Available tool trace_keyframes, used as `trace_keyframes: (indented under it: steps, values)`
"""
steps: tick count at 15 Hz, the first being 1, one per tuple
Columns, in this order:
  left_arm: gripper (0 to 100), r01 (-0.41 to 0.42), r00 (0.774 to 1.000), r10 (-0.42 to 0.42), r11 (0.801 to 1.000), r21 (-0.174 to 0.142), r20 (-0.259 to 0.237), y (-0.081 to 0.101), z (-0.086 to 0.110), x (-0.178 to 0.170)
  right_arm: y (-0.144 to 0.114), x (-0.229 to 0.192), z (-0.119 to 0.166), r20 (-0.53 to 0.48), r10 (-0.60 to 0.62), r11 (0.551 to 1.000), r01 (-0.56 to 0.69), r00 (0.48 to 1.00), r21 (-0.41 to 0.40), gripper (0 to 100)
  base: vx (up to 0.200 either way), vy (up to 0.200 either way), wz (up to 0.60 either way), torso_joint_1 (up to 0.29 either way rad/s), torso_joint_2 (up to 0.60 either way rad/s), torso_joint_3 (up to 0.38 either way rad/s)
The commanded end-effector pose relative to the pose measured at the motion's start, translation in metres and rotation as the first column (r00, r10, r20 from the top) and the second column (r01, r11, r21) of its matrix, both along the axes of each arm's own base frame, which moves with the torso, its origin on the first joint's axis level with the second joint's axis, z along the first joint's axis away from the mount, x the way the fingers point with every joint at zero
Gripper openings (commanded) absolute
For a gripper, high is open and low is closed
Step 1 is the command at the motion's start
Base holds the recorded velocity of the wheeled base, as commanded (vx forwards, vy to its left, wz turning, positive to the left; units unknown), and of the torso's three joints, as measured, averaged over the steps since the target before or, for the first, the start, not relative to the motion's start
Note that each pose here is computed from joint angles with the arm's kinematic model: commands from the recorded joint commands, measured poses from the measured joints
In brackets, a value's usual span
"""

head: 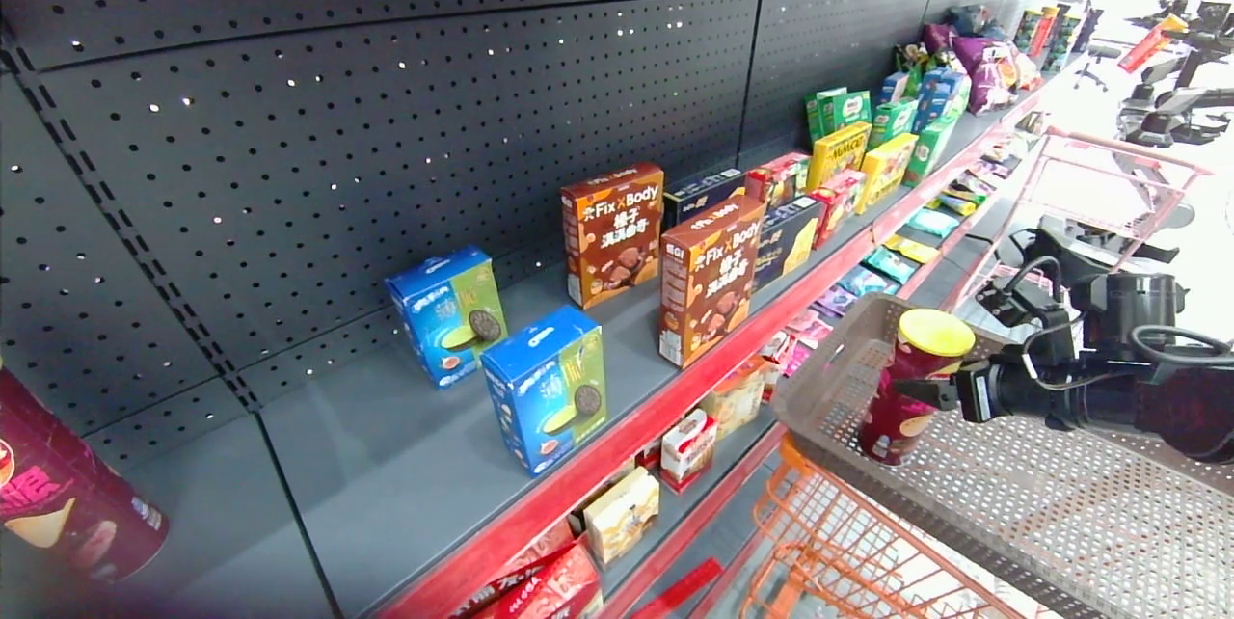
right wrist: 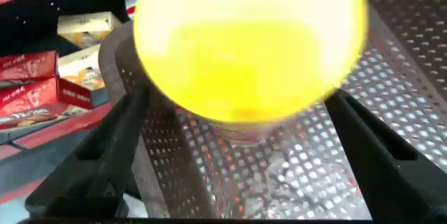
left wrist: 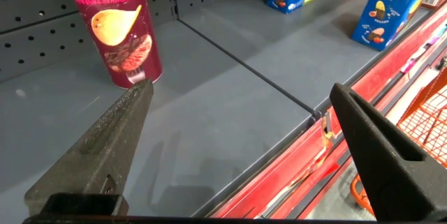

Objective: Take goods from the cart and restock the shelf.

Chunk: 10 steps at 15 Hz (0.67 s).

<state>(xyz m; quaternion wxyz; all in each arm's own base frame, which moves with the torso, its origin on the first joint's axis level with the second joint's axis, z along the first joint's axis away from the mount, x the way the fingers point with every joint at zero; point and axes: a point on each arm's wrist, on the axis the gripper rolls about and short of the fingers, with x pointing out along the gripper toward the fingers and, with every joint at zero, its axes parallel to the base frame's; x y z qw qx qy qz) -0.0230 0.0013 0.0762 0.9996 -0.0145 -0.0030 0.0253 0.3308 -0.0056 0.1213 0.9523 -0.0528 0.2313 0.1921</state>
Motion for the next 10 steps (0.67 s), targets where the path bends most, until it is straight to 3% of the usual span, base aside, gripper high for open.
trace_keyframes:
  steps: [1, 6, 10]
  values:
    - [100, -0.002, 1.000, 0.002, 1.000, 0.000, -0.001, 0.000, 0.000, 0.000, 0.003, 0.001, -0.012, -0.010, 0.008, 1.000, -0.008, 1.000, 0.000, 100, 0.000, 0.000, 0.00, 0.000, 0.00, 0.000]
    - [100, 0.000, 1.000, 0.000, 1.000, 0.000, -0.001, 0.000, 0.000, 0.000, 0.002, -0.021, -0.036, 0.044, -0.002, 1.000, 0.002, 0.999, -0.007, 100, 0.000, 0.000, 0.00, 0.000, 0.00, 0.000]
    - [100, -0.002, 1.000, 0.002, 1.000, 0.000, -0.001, 0.000, 0.000, 0.000, -0.001, -0.023, -0.038, 0.078, -0.013, 1.000, 0.013, 0.997, -0.006, 100, 0.000, 0.000, 0.00, 0.000, 0.00, 0.000]
